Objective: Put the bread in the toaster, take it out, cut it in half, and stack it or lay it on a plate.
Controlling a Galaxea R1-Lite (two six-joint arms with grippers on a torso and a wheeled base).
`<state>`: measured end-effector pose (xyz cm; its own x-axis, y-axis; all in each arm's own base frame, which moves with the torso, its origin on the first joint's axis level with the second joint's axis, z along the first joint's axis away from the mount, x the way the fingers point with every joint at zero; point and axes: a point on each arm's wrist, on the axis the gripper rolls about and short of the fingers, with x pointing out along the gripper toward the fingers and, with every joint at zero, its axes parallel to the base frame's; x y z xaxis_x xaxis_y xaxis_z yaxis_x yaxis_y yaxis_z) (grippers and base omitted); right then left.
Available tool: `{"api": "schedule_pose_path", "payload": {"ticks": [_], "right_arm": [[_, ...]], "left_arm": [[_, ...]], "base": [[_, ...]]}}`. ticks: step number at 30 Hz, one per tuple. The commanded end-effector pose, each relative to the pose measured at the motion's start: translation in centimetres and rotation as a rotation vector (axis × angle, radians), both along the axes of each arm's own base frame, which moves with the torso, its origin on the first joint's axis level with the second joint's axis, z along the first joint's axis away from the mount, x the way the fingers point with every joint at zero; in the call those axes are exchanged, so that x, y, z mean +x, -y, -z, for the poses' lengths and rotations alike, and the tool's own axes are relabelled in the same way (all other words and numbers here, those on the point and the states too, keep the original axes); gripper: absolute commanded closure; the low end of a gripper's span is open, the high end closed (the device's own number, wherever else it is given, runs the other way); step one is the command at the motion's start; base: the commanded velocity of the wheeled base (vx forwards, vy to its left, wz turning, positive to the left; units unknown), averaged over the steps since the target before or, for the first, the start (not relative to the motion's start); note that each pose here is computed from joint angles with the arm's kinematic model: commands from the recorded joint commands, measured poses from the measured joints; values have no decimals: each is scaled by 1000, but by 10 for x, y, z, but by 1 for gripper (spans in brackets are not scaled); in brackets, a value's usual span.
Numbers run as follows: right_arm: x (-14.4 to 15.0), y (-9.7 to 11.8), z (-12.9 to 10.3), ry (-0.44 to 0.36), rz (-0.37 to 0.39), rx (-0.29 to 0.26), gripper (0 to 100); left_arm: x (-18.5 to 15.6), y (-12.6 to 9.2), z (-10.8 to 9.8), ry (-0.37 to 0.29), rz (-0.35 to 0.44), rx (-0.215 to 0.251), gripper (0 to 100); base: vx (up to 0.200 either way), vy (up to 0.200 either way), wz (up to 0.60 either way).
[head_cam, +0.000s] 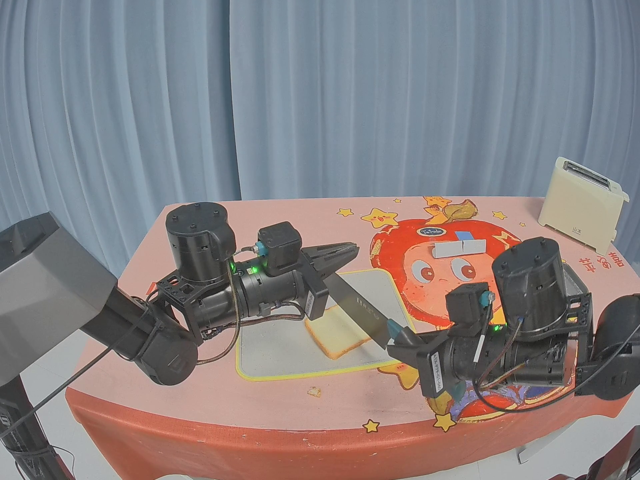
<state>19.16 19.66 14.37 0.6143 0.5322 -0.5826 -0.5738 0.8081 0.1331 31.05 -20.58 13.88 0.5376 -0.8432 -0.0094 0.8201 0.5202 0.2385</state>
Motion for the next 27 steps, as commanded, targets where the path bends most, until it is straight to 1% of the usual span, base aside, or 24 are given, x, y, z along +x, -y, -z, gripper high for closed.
{"api": "schedule_pose_path", "payload": {"ticks": [1, 4, 8, 10, 16, 27], "right_arm": [[6, -1, -10, 19, 16, 22, 100], [5, -2, -10, 18, 12, 21, 100], [3, -3, -6, -9, 6, 9, 100], [3, -4, -4, -26, 16, 13, 100], [3, -4, -3, -39, 20, 23, 100], [7, -12, 8, -64, 20, -13, 100]], "left_arm": [[3, 3, 11, -26, 2, 15, 100], [5, 4, 16, -37, 2, 21, 100], [6, 4, 20, -40, 0, 29, 100], [8, 5, 26, -51, -1, 39, 100], [9, 6, 28, -53, -6, 42, 100], [9, 6, 28, -51, -6, 44, 100]], "base": [[0, 0, 0], [0, 0, 0], [0, 0, 0], [0, 0, 0], [0, 0, 0], [0, 0, 0]]}}
